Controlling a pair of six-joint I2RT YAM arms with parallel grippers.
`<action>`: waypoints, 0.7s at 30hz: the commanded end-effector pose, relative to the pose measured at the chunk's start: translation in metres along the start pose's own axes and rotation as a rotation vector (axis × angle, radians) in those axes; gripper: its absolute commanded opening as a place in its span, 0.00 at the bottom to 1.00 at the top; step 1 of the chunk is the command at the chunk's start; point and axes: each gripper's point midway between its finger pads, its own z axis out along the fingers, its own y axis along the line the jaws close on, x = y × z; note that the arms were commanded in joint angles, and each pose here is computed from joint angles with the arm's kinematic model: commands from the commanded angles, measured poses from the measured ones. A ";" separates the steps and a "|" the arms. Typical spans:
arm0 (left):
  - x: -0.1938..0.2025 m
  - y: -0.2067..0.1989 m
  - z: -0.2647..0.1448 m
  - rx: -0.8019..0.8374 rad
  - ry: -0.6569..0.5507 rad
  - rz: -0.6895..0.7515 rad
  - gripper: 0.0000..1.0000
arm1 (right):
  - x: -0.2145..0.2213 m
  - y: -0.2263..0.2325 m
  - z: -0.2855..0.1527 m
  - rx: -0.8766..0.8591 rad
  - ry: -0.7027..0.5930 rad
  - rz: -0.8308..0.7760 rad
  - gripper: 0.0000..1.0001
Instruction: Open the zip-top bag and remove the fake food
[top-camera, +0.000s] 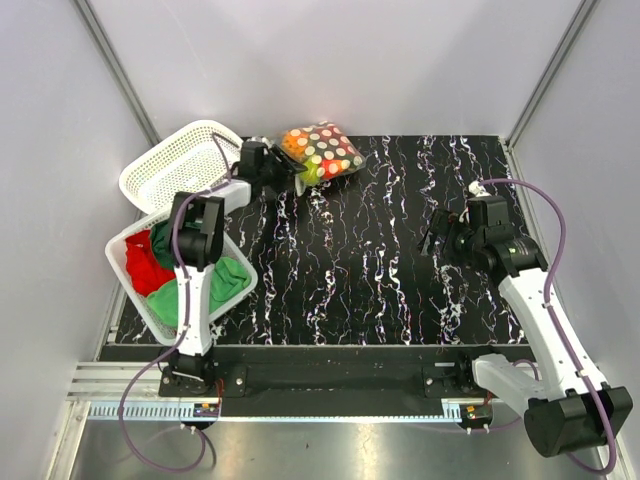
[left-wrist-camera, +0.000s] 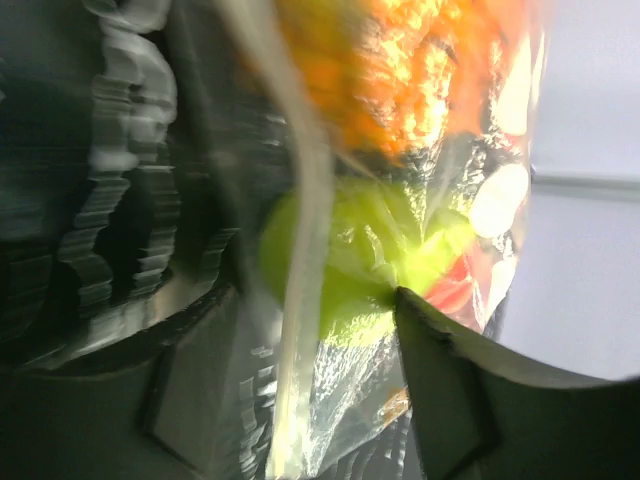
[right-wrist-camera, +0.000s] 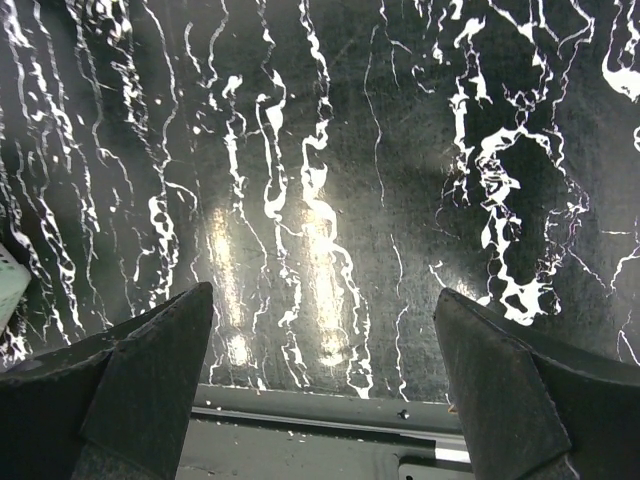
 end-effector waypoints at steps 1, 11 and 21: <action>0.039 -0.078 0.016 0.227 0.044 0.087 0.59 | -0.009 0.003 0.000 -0.001 -0.005 -0.018 1.00; 0.144 -0.140 0.002 0.375 0.280 0.230 0.52 | 0.000 0.005 0.006 -0.018 0.036 -0.008 1.00; 0.017 -0.090 -0.060 0.194 -0.008 0.187 0.89 | 0.011 0.015 0.008 -0.084 0.096 -0.029 1.00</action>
